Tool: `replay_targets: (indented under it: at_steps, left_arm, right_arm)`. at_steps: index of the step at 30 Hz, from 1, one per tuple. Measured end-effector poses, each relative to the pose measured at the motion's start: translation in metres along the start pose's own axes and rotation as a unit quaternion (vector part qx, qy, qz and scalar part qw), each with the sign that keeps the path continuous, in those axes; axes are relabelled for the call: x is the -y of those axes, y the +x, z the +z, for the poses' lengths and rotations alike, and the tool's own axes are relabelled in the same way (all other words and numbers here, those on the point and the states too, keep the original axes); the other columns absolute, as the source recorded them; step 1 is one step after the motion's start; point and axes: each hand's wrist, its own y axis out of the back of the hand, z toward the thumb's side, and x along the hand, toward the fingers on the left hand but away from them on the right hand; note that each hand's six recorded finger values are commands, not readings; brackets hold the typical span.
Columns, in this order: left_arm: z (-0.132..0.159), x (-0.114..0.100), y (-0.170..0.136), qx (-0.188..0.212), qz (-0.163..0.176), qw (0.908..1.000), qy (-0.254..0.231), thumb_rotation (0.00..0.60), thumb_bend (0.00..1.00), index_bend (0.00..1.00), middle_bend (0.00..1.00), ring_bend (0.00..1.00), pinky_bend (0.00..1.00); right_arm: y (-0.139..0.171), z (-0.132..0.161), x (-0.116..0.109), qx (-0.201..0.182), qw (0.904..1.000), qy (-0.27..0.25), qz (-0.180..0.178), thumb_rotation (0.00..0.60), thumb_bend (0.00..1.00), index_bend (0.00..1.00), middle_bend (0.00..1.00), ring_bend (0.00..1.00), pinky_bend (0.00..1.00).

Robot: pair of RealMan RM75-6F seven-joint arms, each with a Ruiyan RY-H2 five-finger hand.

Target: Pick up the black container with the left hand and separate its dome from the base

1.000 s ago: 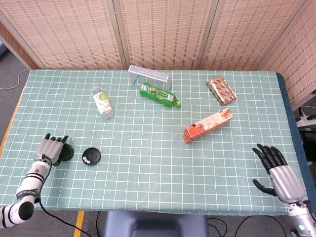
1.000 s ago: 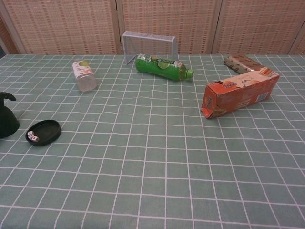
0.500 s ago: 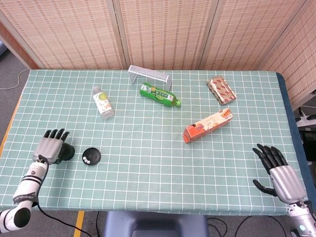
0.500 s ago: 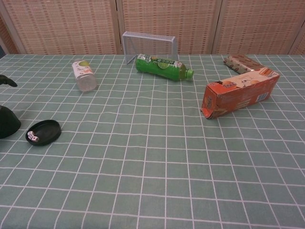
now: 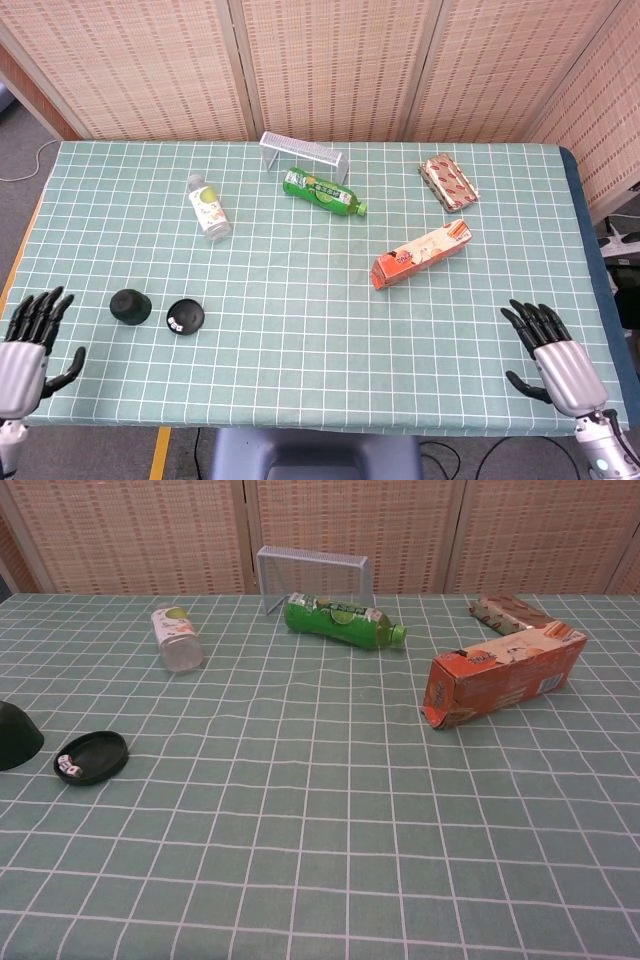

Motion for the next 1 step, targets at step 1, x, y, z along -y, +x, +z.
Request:
replay_targets:
  at_steps: [1]
  left_arm:
    - [-0.0012,0.0007,-0.0044,0.000,0.000,1.0000,0.000,0.600,0.44,0.00,0.00,0.00,0.00]
  right_arm:
    - [0.0003,0.0006,0.0002,0.000,1.0000,0.002,0.000,0.600,0.17,0.00,0.00,0.00,0.00]
